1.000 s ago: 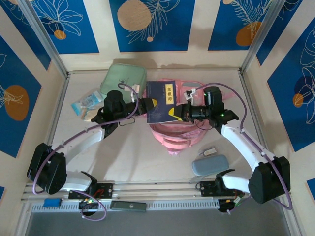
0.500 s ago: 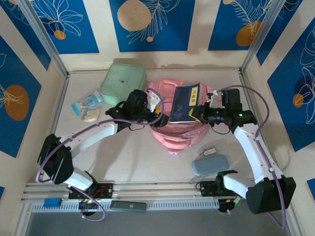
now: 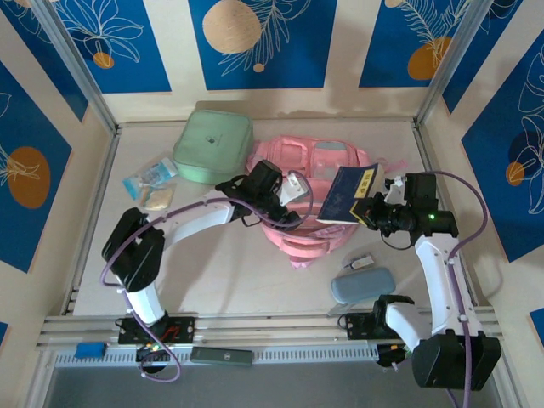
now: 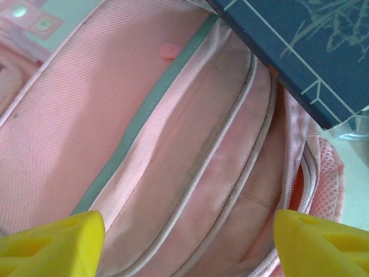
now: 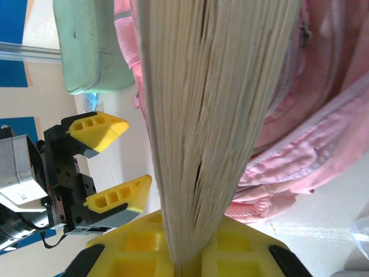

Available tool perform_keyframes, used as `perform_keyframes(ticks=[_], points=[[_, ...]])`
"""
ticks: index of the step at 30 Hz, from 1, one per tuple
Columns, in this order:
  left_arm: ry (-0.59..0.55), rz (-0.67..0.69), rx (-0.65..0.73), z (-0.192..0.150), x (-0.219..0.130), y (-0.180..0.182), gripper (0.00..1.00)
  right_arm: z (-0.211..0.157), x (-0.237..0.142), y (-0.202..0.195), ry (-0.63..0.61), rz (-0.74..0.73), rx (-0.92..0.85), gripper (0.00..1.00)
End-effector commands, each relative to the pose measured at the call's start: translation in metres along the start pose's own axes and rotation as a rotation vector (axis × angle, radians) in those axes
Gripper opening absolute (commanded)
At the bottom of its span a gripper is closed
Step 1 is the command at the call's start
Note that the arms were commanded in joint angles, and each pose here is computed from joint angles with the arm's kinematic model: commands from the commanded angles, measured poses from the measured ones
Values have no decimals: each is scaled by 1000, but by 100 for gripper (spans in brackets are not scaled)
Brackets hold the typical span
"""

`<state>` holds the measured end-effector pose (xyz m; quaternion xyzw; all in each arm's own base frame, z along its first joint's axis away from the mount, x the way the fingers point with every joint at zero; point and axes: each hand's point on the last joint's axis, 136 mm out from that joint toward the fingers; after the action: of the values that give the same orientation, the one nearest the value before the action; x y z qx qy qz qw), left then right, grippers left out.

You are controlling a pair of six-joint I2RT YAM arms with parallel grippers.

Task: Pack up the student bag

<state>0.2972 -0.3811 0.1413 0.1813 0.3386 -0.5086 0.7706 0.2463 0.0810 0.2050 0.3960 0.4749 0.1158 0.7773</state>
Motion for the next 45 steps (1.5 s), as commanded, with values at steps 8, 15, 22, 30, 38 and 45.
perform_keyframes(ticks=[8, 15, 22, 30, 38, 45], points=[[69, 67, 156, 1, 49, 12, 77, 8, -13, 0, -58, 6, 25, 0], [58, 133, 145, 7, 61, 28, 65, 8, -16, 0, -68, 2, 19, 0], [38, 193, 136, 13, 64, 40, 40, 7, -19, 8, -62, 32, 12, 0], [-21, 254, 115, 40, 51, 50, 5, 3, -31, 18, -65, 50, -12, 0], [-142, 395, -21, 90, 0, 76, 0, -9, -50, 25, -69, 32, 7, 0], [-230, 497, -122, 136, -42, 96, 0, -14, -78, 27, -144, -43, 21, 0]])
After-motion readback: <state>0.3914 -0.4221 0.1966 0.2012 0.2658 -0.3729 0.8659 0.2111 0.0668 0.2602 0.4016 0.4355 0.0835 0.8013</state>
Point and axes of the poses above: each hand's point on the last joint's axis, 136 mm out from that joint toward the fingers, its own x axis out along the fingers, its own y axis along the line the jaws close on, z = x × y, and after that the axes turned 4 degrees about -x, right-handed
